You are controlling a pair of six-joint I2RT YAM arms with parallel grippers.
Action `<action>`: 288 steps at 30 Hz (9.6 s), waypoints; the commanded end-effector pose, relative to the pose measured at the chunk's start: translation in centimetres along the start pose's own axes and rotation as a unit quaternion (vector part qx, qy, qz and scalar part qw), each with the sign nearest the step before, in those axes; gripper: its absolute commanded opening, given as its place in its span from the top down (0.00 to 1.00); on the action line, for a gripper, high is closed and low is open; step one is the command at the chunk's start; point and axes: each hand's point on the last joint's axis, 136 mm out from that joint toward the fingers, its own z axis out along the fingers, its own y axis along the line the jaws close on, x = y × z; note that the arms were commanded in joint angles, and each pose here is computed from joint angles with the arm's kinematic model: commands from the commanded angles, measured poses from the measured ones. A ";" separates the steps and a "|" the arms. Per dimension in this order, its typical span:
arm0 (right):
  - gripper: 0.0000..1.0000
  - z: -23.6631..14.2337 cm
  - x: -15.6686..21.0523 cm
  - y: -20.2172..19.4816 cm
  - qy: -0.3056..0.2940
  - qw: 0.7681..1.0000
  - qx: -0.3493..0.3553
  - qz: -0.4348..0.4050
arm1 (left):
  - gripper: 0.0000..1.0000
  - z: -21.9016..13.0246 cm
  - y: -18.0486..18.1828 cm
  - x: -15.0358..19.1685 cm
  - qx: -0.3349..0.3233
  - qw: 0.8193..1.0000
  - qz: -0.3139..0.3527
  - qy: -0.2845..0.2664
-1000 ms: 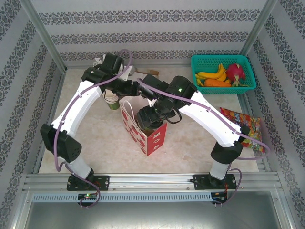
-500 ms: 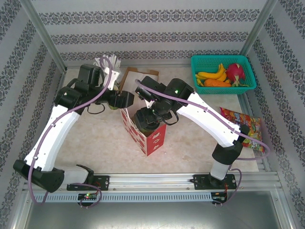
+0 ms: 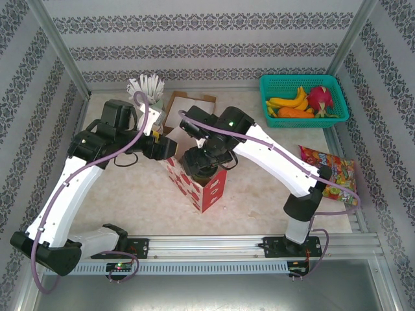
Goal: Pack the takeout coffee
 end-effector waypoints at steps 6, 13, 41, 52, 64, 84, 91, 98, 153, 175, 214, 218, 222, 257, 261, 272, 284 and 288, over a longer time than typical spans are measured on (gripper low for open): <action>0.29 0.8 0.1 -1.9 0.012 0.998 0.061 0.005 | 0.49 -1.0 0.0 1.2 -0.008 0.999 0.035 -0.005; 0.29 1.7 -0.1 -1.0 0.030 0.997 0.070 -0.025 | 0.59 -0.8 -1.1 1.4 0.029 0.999 0.030 0.002; 0.29 4.3 0.9 -2.8 0.109 0.988 0.092 -0.052 | 0.55 -1.8 -2.2 1.0 0.047 0.997 0.060 -0.020; 0.30 4.7 2.2 -2.9 0.146 0.982 0.086 -0.080 | 0.31 -3.0 6.1 -3.6 -0.176 0.981 -0.035 -0.071; 0.29 4.6 2.3 -3.4 0.142 0.982 0.089 -0.084 | 0.27 2.1 7.2 -1.9 -0.134 0.989 -0.036 0.052; 0.29 4.5 2.5 -3.5 0.146 0.981 0.091 -0.089 | 0.58 4.9 7.1 -1.0 -0.087 0.990 -0.024 0.106; 0.29 4.7 3.4 -4.1 0.179 0.973 0.102 -0.106 | 0.85 4.6 6.6 -1.0 -0.079 0.992 -0.016 0.102; 0.29 5.0 4.3 -4.2 0.209 0.967 0.095 -0.111 | 1.00 4.8 6.7 -1.3 -0.080 0.993 -0.012 0.090; 0.30 11.0 3.4 -5.8 0.240 0.958 0.108 -0.115 | 1.00 5.2 6.5 -2.1 -0.069 0.995 -0.026 0.072; 0.32 11.1 1.3 -5.4 0.180 0.974 0.092 -0.105 | 1.00 5.3 6.4 -2.0 -0.066 0.995 -0.026 0.074; 0.33 11.5 0.0 -4.4 0.139 0.983 0.069 -0.100 | 1.00 5.4 6.2 -1.7 -0.057 0.995 -0.028 0.076; 0.33 11.5 -0.1 -4.3 0.138 0.983 0.068 -0.100 | 1.00 5.4 6.2 -1.7 -0.057 0.995 -0.027 0.076; 0.33 11.5 0.0 -4.4 0.138 0.983 0.069 -0.101 | 1.00 5.4 6.2 -1.6 -0.055 0.995 -0.027 0.077; 0.34 11.6 -0.7 -4.1 0.113 0.986 0.062 -0.102 | 1.00 5.6 6.2 -1.6 -0.053 0.995 -0.029 0.079; 0.34 12.0 -0.2 -4.2 0.126 0.986 0.058 -0.097 | 1.00 5.6 6.1 -1.6 -0.053 0.995 -0.028 0.079; 0.34 13.3 0.6 -4.7 0.144 0.983 0.062 -0.093 | 1.00 5.8 6.2 -1.5 -0.052 0.995 -0.030 0.080; 0.34 13.9 0.9 -4.9 0.152 0.983 0.061 -0.089 | 1.00 5.9 6.3 -1.6 -0.051 0.995 -0.031 0.081; 0.34 13.7 1.2 -5.0 0.157 0.983 0.063 -0.077 | 1.00 6.0 6.3 -1.6 -0.051 0.995 -0.031 0.083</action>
